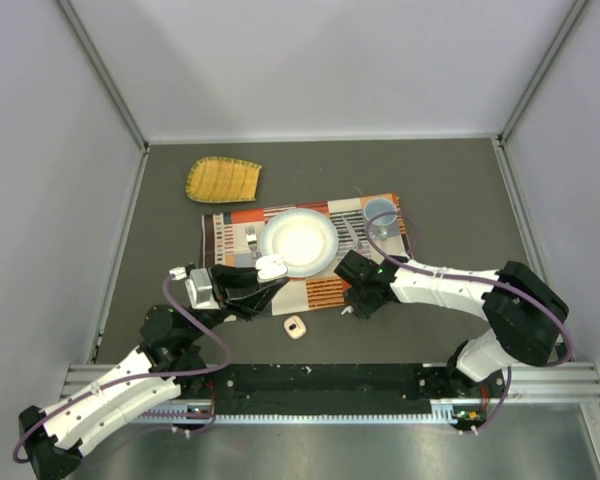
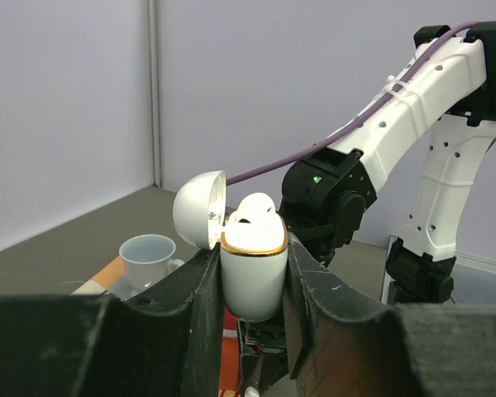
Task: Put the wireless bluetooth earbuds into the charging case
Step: Pick up the left earbud from the center of the board.
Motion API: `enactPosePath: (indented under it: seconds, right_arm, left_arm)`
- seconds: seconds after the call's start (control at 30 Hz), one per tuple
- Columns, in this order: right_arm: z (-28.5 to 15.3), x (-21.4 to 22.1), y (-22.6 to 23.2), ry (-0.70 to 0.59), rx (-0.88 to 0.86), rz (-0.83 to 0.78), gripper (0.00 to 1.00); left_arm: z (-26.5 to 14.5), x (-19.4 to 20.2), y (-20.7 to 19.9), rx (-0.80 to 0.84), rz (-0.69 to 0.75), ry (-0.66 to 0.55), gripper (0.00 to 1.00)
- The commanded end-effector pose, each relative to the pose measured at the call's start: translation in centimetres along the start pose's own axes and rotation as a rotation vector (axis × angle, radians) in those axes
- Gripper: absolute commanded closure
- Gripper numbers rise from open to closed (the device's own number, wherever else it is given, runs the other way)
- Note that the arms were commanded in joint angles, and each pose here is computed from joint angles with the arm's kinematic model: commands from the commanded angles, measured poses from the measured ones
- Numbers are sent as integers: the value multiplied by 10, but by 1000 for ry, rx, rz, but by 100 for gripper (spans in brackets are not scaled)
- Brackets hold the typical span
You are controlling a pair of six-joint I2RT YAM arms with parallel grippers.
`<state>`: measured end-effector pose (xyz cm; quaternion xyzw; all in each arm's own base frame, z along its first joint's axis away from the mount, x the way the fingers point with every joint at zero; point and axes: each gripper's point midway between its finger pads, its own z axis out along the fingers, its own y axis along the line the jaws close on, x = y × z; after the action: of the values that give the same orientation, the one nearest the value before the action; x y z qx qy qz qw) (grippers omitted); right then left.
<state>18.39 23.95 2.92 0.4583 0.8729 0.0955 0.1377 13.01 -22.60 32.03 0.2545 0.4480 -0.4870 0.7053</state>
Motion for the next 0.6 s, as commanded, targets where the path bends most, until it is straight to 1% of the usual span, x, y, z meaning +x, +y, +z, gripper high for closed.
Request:
enactPosePath:
  seconds: [0.0,0.37,0.57]
  right_arm:
    - [5,-4,3,-15,5,26,68]
    - [10,-11,-4,-55,14,39,69]
    - [13,-11,-11,-51,32,41,73]
  left_arm:
    - [3,-12,-1,0,8,-36,100]
    - [2,-10,1,-4,9,-31,100]
    - [2,-10,0,-5,3,-33,100]
